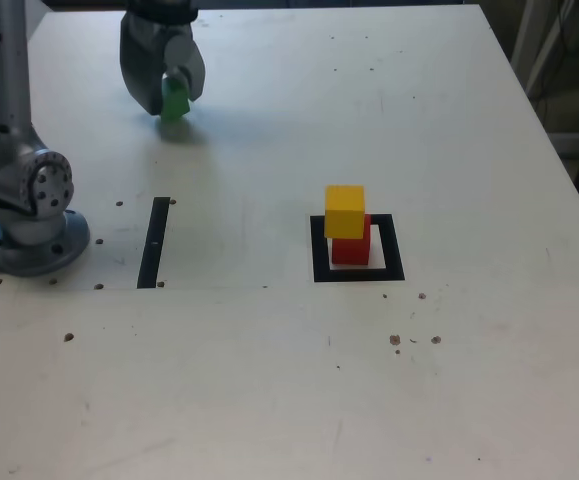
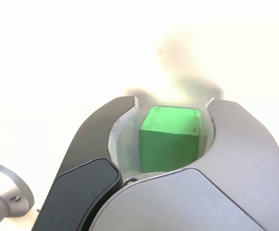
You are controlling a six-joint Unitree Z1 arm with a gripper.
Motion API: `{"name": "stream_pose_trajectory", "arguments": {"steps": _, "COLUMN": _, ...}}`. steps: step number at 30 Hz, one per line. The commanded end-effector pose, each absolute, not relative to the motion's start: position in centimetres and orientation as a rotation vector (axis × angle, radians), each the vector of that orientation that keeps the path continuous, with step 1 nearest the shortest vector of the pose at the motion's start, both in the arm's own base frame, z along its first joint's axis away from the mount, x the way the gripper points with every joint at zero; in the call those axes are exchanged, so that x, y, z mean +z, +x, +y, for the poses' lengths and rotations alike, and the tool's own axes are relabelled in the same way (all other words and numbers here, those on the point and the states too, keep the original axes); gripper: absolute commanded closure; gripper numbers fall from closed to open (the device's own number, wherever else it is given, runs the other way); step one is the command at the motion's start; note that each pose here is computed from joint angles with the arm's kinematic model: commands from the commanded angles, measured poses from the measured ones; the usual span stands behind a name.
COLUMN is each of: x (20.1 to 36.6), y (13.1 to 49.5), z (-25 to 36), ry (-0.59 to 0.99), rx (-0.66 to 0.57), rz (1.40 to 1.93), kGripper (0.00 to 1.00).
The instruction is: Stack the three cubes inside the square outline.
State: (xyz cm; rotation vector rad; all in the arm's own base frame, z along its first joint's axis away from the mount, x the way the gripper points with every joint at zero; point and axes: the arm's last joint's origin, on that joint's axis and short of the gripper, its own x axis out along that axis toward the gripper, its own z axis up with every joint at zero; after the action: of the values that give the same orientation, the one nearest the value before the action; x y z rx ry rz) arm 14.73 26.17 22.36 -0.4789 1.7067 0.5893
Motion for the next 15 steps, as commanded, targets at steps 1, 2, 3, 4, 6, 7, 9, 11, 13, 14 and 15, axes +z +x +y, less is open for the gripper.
{"name": "stream_pose_trajectory", "arguments": {"steps": 1, "x": 23.2, "y": 15.4, "z": 25.9, "ry": -0.453, "rx": 0.56, "rz": 1.698, "kGripper": 0.93}}
{"name": "stream_pose_trajectory", "arguments": {"steps": 2, "x": 23.6, "y": 15.7, "z": 25.7, "ry": -0.441, "rx": 0.543, "rz": 1.7, "kGripper": 0.93}}
{"name": "stream_pose_trajectory", "arguments": {"steps": 3, "x": 24.4, "y": 16.5, "z": 25.0, "ry": -0.414, "rx": 0.514, "rz": 1.705, "kGripper": 0.93}}
{"name": "stream_pose_trajectory", "arguments": {"steps": 4, "x": 25.3, "y": 17.2, "z": 24.3, "ry": -0.384, "rx": 0.489, "rz": 1.71, "kGripper": 0.93}}
{"name": "stream_pose_trajectory", "arguments": {"steps": 6, "x": 26.7, "y": 18.6, "z": 22.9, "ry": -0.325, "rx": 0.444, "rz": 1.716, "kGripper": 0.94}}
{"name": "stream_pose_trajectory", "arguments": {"steps": 7, "x": 27.3, "y": 19.1, "z": 22.4, "ry": -0.302, "rx": 0.427, "rz": 1.718, "kGripper": 0.94}}
{"name": "stream_pose_trajectory", "arguments": {"steps": 9, "x": 28.8, "y": 20.7, "z": 20.6, "ry": -0.226, "rx": 0.372, "rz": 1.726, "kGripper": 0.94}}
{"name": "stream_pose_trajectory", "arguments": {"steps": 11, "x": 30.4, "y": 22.6, "z": 18.0, "ry": -0.135, "rx": 0.299, "rz": 1.736, "kGripper": 0.94}}
{"name": "stream_pose_trajectory", "arguments": {"steps": 13, "x": 31.7, "y": 24.4, "z": 15.1, "ry": -0.06, "rx": 0.244, "rz": 1.736, "kGripper": 0.94}}
{"name": "stream_pose_trajectory", "arguments": {"steps": 14, "x": 32.1, "y": 24.8, "z": 14.3, "ry": -0.042, "rx": 0.232, "rz": 1.732, "kGripper": 0.94}}
{"name": "stream_pose_trajectory", "arguments": {"steps": 15, "x": 32.5, "y": 25.3, "z": 13.5, "ry": -0.025, "rx": 0.222, "rz": 1.728, "kGripper": 0.94}}
